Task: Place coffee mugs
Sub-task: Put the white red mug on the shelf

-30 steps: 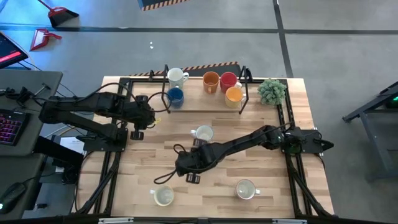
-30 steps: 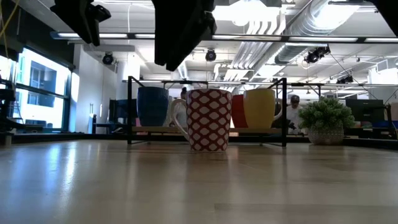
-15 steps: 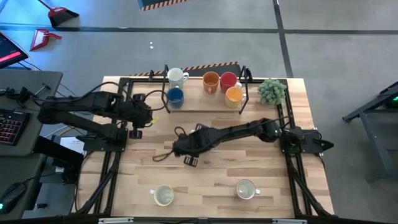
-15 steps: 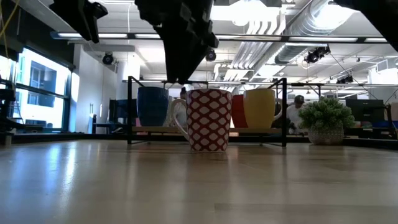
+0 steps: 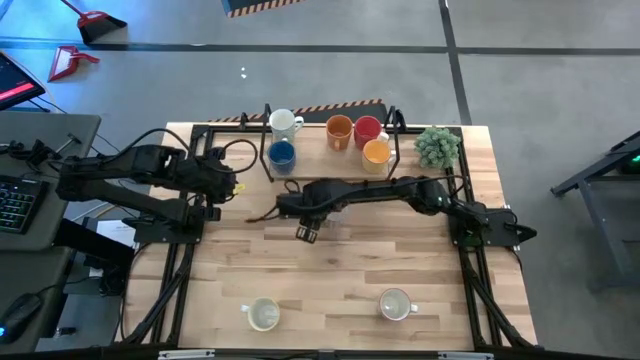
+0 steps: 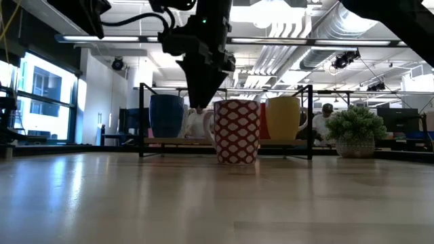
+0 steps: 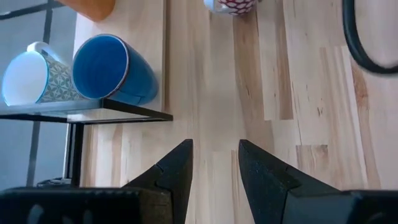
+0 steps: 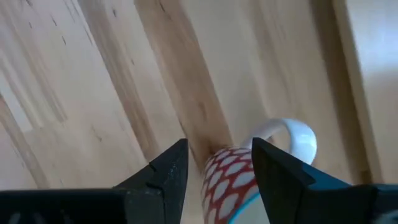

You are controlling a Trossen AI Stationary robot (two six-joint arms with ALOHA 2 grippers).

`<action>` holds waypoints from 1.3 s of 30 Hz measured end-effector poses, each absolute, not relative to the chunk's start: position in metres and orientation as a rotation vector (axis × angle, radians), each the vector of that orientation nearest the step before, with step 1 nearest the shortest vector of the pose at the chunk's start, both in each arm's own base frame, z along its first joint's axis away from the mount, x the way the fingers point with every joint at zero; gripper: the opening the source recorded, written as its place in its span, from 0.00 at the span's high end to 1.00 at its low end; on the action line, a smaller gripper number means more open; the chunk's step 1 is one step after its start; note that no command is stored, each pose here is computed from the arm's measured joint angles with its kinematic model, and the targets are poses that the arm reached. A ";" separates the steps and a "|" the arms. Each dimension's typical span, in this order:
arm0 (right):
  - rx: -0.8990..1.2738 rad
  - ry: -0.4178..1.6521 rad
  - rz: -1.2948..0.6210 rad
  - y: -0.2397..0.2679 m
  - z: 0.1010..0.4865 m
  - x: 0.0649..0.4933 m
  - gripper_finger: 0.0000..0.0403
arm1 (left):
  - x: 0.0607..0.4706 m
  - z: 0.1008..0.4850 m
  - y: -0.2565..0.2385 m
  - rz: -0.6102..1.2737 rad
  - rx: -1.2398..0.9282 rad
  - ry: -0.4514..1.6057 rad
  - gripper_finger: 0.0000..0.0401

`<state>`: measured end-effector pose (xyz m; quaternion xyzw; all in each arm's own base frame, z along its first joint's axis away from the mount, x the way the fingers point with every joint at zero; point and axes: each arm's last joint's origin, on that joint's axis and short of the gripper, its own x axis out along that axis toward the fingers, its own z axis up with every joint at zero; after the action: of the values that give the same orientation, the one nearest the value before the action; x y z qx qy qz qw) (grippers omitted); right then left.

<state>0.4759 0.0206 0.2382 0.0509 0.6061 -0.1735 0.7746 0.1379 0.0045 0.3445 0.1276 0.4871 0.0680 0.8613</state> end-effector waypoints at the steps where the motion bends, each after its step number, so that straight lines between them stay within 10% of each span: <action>1: 0.111 1.306 -0.382 0.017 0.241 0.475 0.62 | 0.137 0.345 0.004 0.136 0.280 1.023 0.70; 12: 0.139 1.177 -0.442 -0.022 0.296 0.455 0.62 | 0.137 0.345 0.004 0.090 0.363 1.027 0.70; 22: 0.142 1.376 -0.420 0.000 0.253 0.438 0.62 | 0.136 0.344 0.005 0.082 0.373 1.037 0.70; 39: 0.334 1.130 -0.346 0.028 0.251 0.386 0.62 | 0.135 0.345 0.005 0.089 0.407 1.036 0.70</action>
<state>0.3861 0.0283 0.2509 0.1568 0.5300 -0.1621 0.8174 0.1348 0.0051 0.3452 0.1933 0.4914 0.0423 0.8482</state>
